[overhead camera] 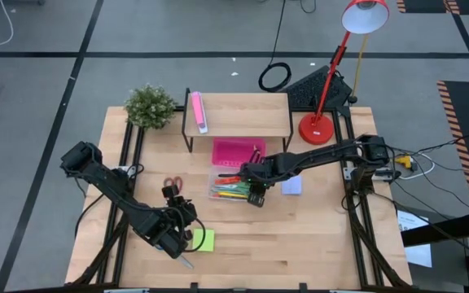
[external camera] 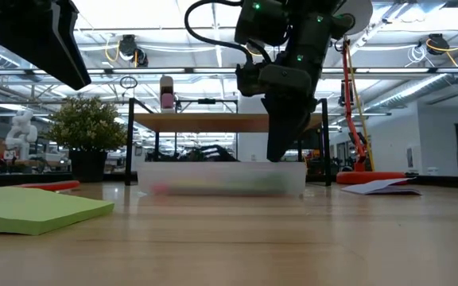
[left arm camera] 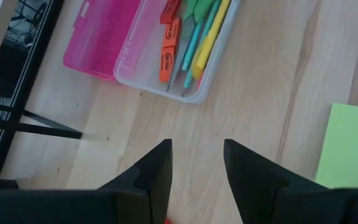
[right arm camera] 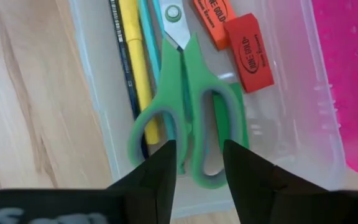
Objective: Pack school essentials
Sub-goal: Put the red scissors into the supply box
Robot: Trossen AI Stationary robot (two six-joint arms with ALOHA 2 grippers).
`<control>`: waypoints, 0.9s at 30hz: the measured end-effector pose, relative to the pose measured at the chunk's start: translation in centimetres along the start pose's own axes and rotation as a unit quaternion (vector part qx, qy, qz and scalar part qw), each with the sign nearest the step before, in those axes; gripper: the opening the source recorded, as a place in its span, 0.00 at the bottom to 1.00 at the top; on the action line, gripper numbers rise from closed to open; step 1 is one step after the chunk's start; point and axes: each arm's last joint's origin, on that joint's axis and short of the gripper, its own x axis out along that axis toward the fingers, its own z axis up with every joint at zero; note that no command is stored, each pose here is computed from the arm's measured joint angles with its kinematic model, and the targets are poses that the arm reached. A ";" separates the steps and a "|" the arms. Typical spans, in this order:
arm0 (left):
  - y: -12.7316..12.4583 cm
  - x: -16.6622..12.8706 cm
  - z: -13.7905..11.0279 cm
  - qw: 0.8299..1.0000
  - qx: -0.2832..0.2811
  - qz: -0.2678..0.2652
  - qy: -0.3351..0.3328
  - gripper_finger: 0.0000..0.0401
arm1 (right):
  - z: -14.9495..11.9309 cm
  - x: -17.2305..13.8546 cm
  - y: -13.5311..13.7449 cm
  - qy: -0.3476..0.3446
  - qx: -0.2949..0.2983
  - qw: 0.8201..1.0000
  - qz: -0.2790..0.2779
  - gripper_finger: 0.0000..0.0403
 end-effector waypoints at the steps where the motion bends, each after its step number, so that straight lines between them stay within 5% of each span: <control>1: 0.0 0.0 0.0 1.000 0.000 0.000 0.000 0.37 | 0.0 0.0 0.0 0.000 0.000 1.000 0.000 0.32; 8: 0.0 0.0 0.0 1.000 0.000 -0.003 0.004 0.37 | 0.3 -1.6 0.4 -0.036 -0.019 0.999 0.013 0.32; 13: -0.1 -0.1 -0.3 1.000 -0.009 -0.009 0.018 0.37 | -0.7 -5.2 2.8 -0.087 -0.086 0.992 0.030 0.32; 20: 0.7 -0.1 -0.9 0.996 -0.058 0.016 0.060 0.37 | -6.0 -8.1 6.0 -0.146 -0.160 0.976 -0.017 0.32; 27: 2.6 0.8 -0.4 0.975 -0.161 0.030 0.147 0.37 | -10.7 -8.3 6.2 -0.192 -0.196 0.962 0.011 0.32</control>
